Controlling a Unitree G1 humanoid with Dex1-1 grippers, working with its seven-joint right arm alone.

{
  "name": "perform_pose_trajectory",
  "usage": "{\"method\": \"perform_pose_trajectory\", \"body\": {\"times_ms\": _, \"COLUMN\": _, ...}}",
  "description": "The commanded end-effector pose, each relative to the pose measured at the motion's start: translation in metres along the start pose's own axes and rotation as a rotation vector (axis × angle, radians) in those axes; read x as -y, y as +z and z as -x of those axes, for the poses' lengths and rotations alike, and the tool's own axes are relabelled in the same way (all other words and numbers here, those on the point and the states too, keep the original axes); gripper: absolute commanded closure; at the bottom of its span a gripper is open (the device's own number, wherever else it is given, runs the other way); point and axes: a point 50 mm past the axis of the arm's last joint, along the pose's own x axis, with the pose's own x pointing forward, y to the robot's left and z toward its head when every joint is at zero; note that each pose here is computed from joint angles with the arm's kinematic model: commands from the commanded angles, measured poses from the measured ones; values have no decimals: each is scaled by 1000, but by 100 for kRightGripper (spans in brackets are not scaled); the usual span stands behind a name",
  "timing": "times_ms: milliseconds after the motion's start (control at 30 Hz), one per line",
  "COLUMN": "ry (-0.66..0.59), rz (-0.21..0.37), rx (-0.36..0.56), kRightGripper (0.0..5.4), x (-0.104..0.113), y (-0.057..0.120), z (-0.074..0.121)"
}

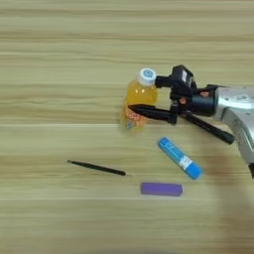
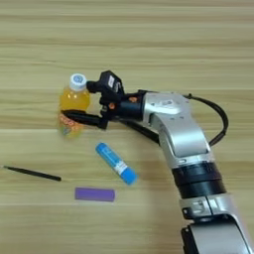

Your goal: Move the objects on the table

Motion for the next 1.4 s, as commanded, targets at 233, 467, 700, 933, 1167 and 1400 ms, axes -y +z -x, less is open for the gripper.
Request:
{"method": "perform_pose_trajectory", "body": {"times_ms": 233, "ry": 35, "rz": 77, "rx": 22, "kRightGripper": 178, "x": -3, "y": 15, "z": -11}}
{"method": "perform_pose_trajectory", "body": {"times_ms": 467, "ry": 43, "rz": 69, "rx": -4, "kRightGripper": 178, "x": -6, "y": 7, "z": -14}}
{"method": "perform_pose_trajectory", "body": {"times_ms": 700, "ry": 55, "rz": 65, "rx": -18, "kRightGripper": 178, "x": -9, "y": 1, "z": -17}}
{"method": "perform_pose_trajectory", "body": {"times_ms": 933, "ry": 69, "rz": 61, "rx": -21, "kRightGripper": 178, "x": -13, "y": -3, "z": -18}}
{"method": "perform_pose_trajectory", "body": {"times_ms": 1167, "ry": 78, "rz": 64, "rx": -20, "kRightGripper": 142, "x": -14, "y": -5, "z": -18}}
{"method": "perform_pose_trajectory", "body": {"times_ms": 1400, "ry": 79, "rz": 67, "rx": -13, "kRightGripper": 68, "x": -13, "y": -4, "z": -18}}
